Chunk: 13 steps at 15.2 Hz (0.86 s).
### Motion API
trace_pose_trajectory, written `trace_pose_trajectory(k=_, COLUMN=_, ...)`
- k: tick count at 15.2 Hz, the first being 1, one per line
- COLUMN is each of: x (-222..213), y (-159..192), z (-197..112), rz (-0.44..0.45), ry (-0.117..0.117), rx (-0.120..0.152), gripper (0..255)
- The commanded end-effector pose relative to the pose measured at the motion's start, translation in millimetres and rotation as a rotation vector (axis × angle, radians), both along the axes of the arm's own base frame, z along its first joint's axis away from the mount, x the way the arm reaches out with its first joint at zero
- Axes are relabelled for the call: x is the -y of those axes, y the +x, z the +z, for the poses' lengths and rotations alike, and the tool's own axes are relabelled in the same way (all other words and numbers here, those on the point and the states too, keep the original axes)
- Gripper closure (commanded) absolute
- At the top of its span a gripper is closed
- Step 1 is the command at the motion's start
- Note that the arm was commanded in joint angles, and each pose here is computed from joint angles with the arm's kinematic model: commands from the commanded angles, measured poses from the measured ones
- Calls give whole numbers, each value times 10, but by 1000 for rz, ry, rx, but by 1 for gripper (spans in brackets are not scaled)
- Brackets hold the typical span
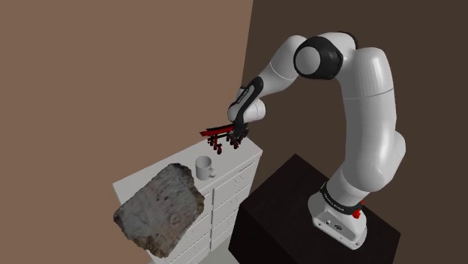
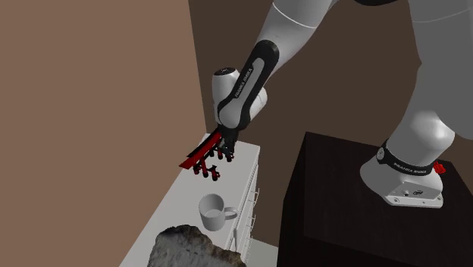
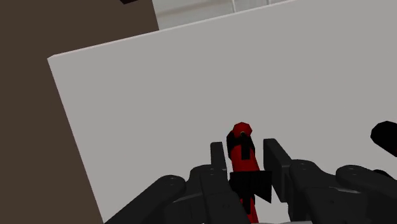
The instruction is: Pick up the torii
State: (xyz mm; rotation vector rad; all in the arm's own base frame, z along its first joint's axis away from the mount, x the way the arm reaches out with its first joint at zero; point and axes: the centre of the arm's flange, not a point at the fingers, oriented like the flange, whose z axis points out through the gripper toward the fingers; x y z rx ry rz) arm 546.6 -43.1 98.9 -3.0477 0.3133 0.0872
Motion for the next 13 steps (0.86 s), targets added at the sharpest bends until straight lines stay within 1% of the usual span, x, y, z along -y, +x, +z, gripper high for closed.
trace_pose_trajectory(k=1, x=-8, y=-6, z=108, rz=0, ry=0, rx=0, gripper=255)
trace_pose_trajectory(k=11, x=-8, y=-6, z=636, rz=0, ry=0, rx=0, gripper=255)
trace_pose_trajectory(k=13, x=-8, y=-6, z=644, rz=0, ry=0, rx=0, gripper=255)
